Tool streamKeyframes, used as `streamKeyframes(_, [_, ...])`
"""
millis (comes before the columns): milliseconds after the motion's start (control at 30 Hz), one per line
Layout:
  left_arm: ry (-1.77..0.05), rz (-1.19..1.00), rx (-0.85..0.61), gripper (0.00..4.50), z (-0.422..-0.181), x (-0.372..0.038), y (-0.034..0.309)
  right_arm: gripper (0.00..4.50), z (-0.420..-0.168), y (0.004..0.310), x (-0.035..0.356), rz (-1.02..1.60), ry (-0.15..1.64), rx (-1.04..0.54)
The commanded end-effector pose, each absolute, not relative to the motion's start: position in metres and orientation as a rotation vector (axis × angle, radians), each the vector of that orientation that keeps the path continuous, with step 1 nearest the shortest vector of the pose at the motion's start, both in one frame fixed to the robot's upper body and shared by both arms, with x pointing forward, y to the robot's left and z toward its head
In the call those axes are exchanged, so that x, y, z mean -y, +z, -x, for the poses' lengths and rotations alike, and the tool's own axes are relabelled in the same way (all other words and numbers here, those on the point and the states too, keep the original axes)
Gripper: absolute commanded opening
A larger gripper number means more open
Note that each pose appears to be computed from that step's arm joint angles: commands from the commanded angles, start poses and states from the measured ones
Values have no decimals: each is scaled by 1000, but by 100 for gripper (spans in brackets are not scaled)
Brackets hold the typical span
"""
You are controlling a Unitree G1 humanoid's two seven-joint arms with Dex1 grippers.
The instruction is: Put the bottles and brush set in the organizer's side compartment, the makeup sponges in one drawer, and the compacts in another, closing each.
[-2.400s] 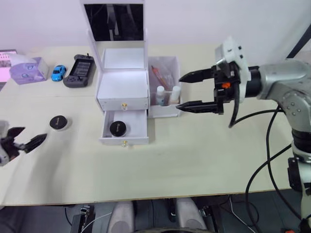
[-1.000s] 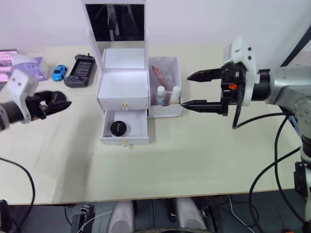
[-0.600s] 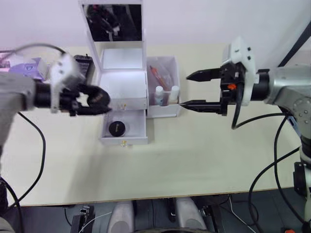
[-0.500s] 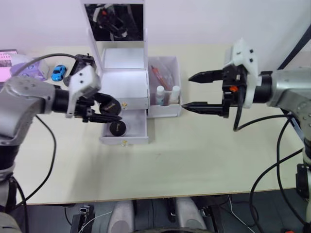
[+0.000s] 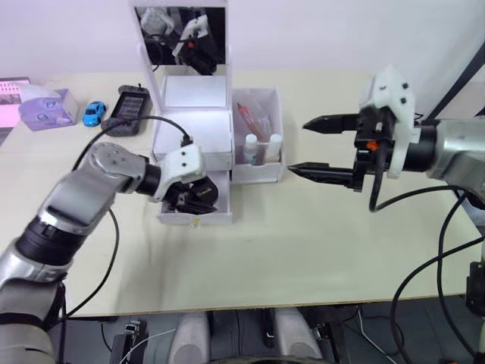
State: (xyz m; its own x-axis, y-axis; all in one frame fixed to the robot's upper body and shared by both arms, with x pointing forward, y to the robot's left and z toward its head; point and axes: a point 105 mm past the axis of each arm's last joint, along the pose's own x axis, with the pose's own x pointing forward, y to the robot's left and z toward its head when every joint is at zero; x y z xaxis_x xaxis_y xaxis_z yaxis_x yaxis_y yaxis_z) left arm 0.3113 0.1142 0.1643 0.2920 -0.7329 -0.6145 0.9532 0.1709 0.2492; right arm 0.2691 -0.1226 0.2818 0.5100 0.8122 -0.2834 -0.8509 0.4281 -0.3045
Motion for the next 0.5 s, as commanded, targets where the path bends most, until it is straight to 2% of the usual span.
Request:
streamKeyframes(33, [-1188,-719,-358,267,-319,-114,167,450,-264,295,127,460,1007,-48])
streamKeyframes(167, [-1130,-691,-369,267,-330,-112,163,450,-265,295,128,460,990,-47])
streamKeyframes(500, [-1104,-676,-370,267,-334,-106,160,450,-266,296,130,459,976,-45])
